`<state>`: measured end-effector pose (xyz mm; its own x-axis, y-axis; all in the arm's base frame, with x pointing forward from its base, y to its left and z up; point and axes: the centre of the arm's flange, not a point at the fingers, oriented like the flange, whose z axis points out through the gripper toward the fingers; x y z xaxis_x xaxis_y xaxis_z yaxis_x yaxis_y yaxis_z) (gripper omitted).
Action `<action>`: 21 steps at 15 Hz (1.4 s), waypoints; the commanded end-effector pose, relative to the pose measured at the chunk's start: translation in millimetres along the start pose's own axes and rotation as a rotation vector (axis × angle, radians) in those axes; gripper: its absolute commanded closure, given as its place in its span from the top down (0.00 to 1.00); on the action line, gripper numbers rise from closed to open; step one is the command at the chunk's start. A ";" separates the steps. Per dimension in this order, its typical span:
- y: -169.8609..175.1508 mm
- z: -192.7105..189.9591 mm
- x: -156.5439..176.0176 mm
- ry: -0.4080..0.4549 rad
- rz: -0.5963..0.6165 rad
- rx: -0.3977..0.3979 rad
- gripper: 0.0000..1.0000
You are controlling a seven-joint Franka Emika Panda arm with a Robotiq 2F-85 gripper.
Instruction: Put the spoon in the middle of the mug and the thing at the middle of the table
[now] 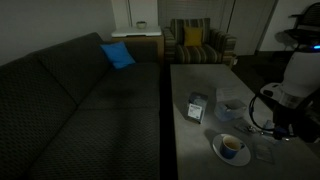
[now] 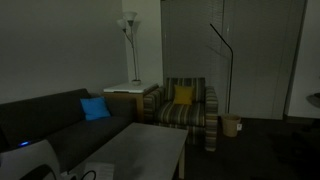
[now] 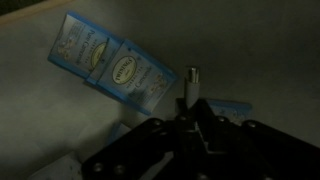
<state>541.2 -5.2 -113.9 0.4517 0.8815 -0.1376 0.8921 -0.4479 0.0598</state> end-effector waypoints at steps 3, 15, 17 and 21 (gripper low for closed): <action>15.5 34.8 20.8 -0.058 -0.082 0.065 0.04; 39.1 44.9 68.6 0.021 -0.029 0.015 0.04; 42.2 47.2 73.0 0.025 -0.023 0.011 0.04; 49.1 57.7 77.3 0.030 0.012 0.016 0.04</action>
<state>604.3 33.1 -163.4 0.4429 0.8901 -0.1080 0.8966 -0.4386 0.0619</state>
